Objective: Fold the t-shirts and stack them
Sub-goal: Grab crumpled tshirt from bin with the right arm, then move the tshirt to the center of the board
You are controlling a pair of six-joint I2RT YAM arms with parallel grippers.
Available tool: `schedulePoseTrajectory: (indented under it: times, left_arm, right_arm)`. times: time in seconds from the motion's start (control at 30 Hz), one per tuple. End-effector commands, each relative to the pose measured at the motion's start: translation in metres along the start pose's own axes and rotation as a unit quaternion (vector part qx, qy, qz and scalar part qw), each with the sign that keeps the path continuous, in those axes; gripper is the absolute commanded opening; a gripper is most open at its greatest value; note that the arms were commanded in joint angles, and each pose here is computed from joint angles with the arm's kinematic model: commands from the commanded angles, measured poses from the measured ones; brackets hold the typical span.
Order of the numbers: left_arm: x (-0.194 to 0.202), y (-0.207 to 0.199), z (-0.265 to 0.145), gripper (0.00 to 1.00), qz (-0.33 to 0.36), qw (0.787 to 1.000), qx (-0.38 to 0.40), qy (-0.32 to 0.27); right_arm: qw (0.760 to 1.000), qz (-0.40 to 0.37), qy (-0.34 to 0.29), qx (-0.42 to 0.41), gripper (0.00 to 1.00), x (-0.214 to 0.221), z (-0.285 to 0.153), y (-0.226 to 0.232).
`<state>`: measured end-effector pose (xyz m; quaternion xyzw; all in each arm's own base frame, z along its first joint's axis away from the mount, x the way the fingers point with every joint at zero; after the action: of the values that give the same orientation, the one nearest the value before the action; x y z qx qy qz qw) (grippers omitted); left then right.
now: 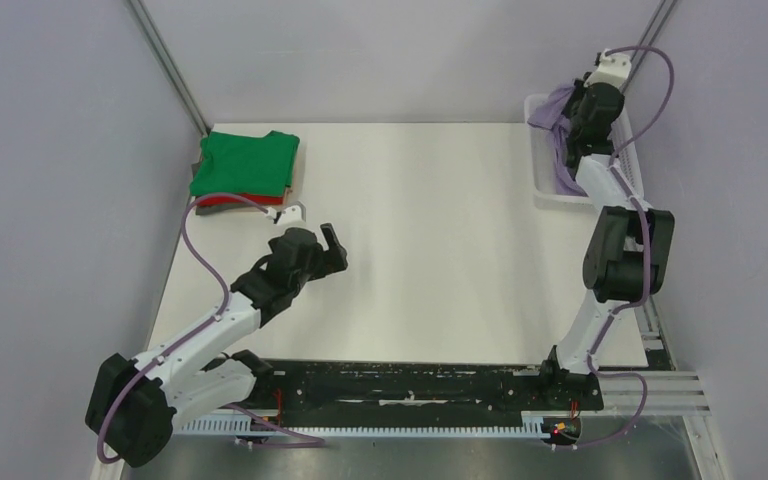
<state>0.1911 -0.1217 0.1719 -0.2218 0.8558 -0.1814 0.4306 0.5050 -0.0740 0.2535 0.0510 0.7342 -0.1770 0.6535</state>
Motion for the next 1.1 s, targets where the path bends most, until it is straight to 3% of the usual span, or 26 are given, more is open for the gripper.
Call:
schedulePoseTrajectory:
  times: [0.0, 0.17, 0.4, 0.53, 0.6, 0.7, 0.8, 0.9, 0.97, 1.07]
  left_arm:
    - [-0.016, -0.020, -0.010, 1.00, -0.010, 0.998, 0.053, -0.016]
    - [-0.016, -0.016, -0.019, 1.00, -0.028, 0.997, 0.067, -0.024]
    - [-0.014, -0.006, -0.035, 1.00, -0.063, 0.994, 0.077, -0.034]
    - [-0.015, 0.003, -0.046, 1.00, -0.081, 0.994, 0.057, -0.045]
    - [-0.018, 0.008, -0.054, 1.00, -0.088, 0.994, 0.045, -0.056]
    - [-0.022, 0.015, -0.065, 1.00, -0.100, 0.992, 0.024, -0.068]
    - [-0.025, 0.023, -0.075, 1.00, -0.114, 0.990, 0.006, -0.086]
    - [-0.026, 0.029, -0.082, 1.00, -0.124, 0.987, -0.004, -0.100]
    - [-0.027, 0.032, -0.085, 1.00, -0.130, 0.986, -0.007, -0.104]
    - [-0.025, 0.034, -0.085, 1.00, -0.131, 0.986, -0.011, -0.103]
  right_arm:
    - [0.979, 0.039, -0.194, -0.050, 0.00, -0.118, -0.048, -0.013]
    - [0.934, 0.013, -0.317, -0.165, 0.00, -0.195, -0.119, 0.003]
    - [0.818, 0.064, -0.447, -0.357, 0.00, -0.271, -0.215, 0.048]
    - [0.739, 0.094, -0.472, -0.472, 0.00, -0.292, -0.262, 0.087]
    - [0.712, 0.097, -0.476, -0.507, 0.00, -0.300, -0.277, 0.104]
    - [0.693, 0.106, -0.477, -0.529, 0.00, -0.307, -0.287, 0.120]
    - [0.693, 0.106, -0.465, -0.541, 0.00, -0.300, -0.286, 0.126]
    - [0.718, 0.091, -0.429, -0.541, 0.00, -0.272, -0.279, 0.132]
    - [0.767, 0.061, -0.373, -0.518, 0.02, -0.236, -0.269, 0.134]
    - [0.859, -0.015, -0.252, -0.446, 0.15, -0.159, -0.253, 0.124]
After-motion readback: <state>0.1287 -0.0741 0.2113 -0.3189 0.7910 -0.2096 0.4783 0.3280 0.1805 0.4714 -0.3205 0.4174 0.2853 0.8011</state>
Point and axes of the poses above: each gripper's point midway between its finger pads, its own z axis out along the fingers, its own y axis along the line the jaws close on, x = y × z, the point moved 10 cm from there along -z, back along the fingers, and after that the axes turned 14 degrees about -z, right-handed, at the moved point
